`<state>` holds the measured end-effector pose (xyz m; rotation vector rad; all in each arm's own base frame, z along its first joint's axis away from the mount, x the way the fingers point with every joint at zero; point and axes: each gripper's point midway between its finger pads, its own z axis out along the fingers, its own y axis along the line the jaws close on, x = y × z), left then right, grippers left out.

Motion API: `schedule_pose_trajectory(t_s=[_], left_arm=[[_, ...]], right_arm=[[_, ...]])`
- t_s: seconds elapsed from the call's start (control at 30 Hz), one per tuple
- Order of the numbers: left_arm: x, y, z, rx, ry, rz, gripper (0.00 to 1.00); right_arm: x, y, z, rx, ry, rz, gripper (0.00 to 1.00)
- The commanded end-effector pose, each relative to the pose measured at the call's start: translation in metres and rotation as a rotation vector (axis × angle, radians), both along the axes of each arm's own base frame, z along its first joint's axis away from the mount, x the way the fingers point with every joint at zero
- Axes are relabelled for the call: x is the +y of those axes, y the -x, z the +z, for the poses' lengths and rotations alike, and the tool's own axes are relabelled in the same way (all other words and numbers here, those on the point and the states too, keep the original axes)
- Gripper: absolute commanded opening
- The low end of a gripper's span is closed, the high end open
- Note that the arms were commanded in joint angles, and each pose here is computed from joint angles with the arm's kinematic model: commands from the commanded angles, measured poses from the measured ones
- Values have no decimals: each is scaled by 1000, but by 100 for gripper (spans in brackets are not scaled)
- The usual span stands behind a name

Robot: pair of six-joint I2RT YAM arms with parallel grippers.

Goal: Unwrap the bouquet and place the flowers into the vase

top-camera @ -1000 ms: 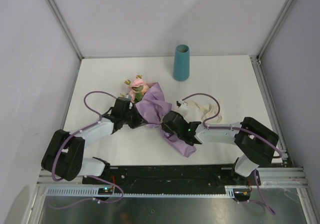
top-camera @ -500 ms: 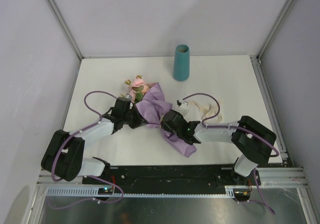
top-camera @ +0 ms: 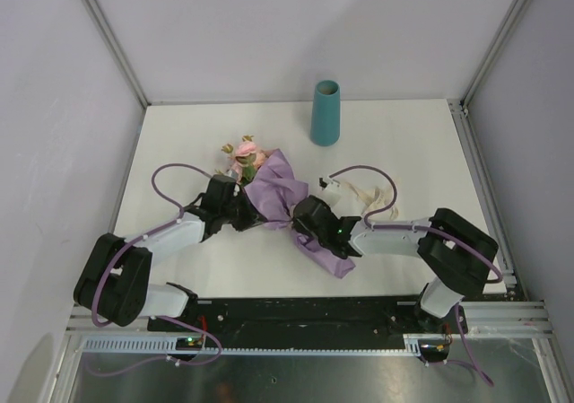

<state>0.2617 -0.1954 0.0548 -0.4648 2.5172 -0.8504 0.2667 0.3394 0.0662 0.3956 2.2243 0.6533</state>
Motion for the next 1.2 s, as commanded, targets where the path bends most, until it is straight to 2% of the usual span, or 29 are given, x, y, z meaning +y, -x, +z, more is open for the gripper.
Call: schedule_pose_trajectory(t_s=[0.0,0.3,0.47,0.57,0.7,0.83,0.9,1.0,1.03,1.1,1.17], left_arm=[[4,-4,0,-11,-38,18,0],[14,-10,-6,3,-105,50,0],[17,-15,-2,1,-122,61,0],[17,-16,0,-1,-124,63,0],[14,-17,3,1,-110,58,0],[8,-19,10,-14,-91,47,0],[5,-18,13,-15,-76,44,0],[1,-18,17,-19,-60,41,0],[0,-17,17,-18,-58,39,0],[-3,-16,17,-18,-54,37,0],[-5,-16,17,-17,-53,35,0]], right_arm=[[-18,-15,35,-101,12,-51,0],[-29,-6,67,-150,-19,3,0],[-37,-4,59,-130,-22,23,0],[-30,0,50,-122,-39,98,0],[-14,5,45,-100,-107,198,0],[1,5,55,-98,-206,266,8],[6,3,58,-102,-239,272,3],[11,-1,56,-84,-288,271,0],[13,-3,58,-80,-316,276,1],[17,-5,58,-70,-351,280,12],[18,-5,57,-55,-366,286,7]])
